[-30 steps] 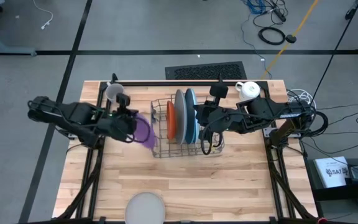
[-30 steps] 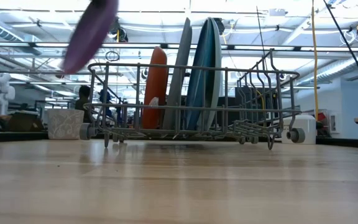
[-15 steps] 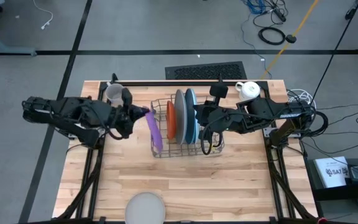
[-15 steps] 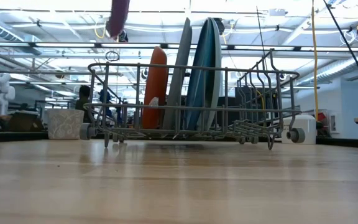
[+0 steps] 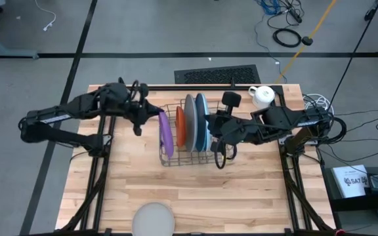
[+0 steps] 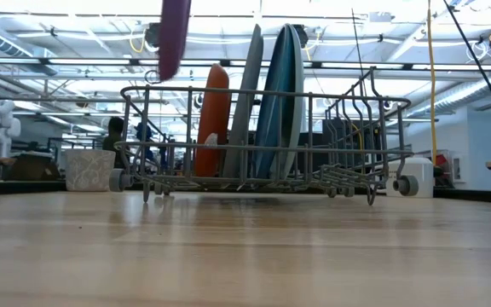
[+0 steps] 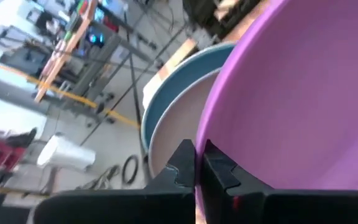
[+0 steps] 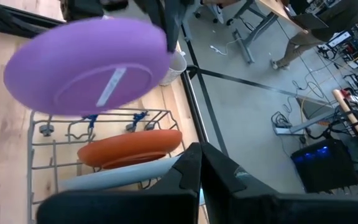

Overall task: Sort dishes
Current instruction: Put the purple plate in the dish rack

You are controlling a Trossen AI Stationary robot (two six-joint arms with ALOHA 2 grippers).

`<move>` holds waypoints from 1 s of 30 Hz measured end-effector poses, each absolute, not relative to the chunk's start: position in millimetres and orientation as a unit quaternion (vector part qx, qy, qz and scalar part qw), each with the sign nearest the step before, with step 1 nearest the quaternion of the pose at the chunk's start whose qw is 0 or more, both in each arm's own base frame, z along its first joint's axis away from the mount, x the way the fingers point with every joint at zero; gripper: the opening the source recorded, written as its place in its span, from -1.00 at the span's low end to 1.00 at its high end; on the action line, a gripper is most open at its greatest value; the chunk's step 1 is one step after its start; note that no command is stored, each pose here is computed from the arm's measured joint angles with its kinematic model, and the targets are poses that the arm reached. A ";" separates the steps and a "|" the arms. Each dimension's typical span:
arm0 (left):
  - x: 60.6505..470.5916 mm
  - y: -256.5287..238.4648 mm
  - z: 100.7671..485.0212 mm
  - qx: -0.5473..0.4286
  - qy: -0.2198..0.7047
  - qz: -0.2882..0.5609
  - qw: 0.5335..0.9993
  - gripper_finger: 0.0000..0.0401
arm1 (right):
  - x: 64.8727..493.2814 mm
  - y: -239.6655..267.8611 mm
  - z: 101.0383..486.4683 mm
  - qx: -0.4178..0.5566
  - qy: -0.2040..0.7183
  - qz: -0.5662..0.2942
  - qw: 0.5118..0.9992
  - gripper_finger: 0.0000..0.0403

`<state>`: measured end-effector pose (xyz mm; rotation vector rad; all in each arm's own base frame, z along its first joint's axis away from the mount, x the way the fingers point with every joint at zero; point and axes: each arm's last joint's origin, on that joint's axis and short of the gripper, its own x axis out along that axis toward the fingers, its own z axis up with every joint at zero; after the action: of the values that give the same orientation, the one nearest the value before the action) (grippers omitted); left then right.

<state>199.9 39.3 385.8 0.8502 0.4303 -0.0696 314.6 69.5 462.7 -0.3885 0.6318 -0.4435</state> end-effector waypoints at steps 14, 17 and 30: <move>194.7 109.2 317.4 0.349 0.104 -0.047 0.930 -1.00 | 310.4 79.3 460.7 -0.176 0.309 -0.209 0.911 -1.00; 191.9 119.8 304.4 0.331 0.105 -0.049 0.937 -1.00 | 310.4 79.2 460.7 -0.176 0.309 -0.209 0.911 -1.00; 198.5 154.5 267.5 0.276 0.103 -0.103 0.950 -1.00 | 310.5 79.0 460.8 -0.174 0.309 -0.210 0.911 -1.00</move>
<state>198.5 154.5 267.5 0.5604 0.2099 -0.2104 310.5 79.0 460.8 -0.3597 0.6363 -0.4330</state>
